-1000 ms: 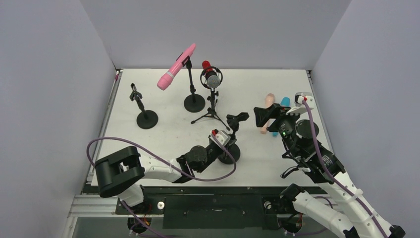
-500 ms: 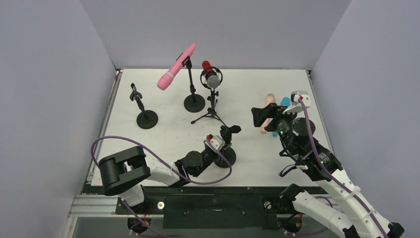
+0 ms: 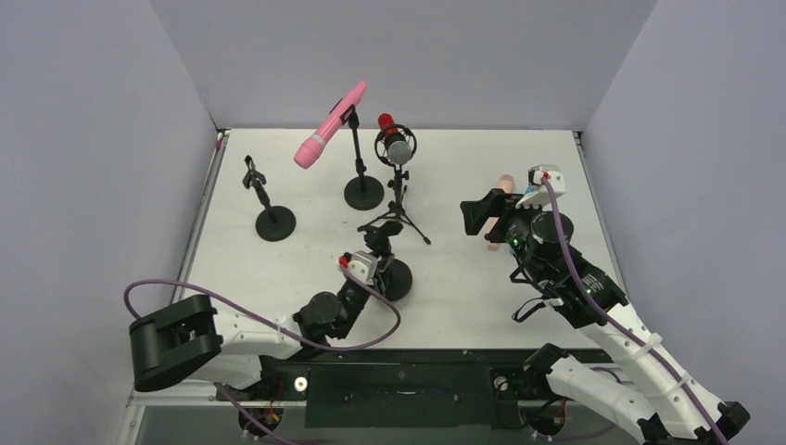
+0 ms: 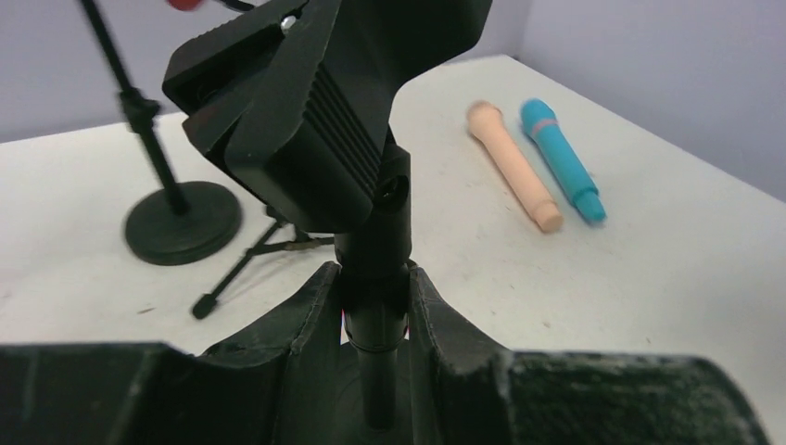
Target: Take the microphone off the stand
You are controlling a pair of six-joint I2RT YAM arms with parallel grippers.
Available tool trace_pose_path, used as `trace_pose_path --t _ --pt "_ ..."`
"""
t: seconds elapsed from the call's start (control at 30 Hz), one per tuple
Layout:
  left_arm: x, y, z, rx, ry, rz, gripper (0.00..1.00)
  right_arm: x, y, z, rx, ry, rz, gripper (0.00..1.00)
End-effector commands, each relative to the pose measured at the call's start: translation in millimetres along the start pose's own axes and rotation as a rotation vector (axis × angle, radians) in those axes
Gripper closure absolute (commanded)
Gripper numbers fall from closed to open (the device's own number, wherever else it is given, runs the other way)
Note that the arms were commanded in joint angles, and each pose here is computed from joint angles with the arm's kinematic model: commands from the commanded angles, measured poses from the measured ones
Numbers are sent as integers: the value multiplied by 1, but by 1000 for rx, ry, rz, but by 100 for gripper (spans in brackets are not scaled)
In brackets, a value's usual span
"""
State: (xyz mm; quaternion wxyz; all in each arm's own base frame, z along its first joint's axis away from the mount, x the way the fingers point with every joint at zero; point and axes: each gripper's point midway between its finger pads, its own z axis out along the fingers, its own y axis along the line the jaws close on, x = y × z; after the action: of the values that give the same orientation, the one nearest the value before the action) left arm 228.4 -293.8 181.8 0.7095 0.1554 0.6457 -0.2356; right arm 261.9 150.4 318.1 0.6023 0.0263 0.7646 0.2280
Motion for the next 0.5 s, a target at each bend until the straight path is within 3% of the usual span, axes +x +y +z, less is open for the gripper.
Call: trace_pose_path --t 0.0,0.37,0.47 --pt "-46 51 -15 -226 -113 -31 100 -17 9 5 -34 -50 10 27" --pt "-52 166 -59 -625 -84 -23 100 -18 18 18 -91 -41 12 27" --pt "-53 198 -71 -738 -118 -80 100 -18 19 20 -105 -42 20 27"
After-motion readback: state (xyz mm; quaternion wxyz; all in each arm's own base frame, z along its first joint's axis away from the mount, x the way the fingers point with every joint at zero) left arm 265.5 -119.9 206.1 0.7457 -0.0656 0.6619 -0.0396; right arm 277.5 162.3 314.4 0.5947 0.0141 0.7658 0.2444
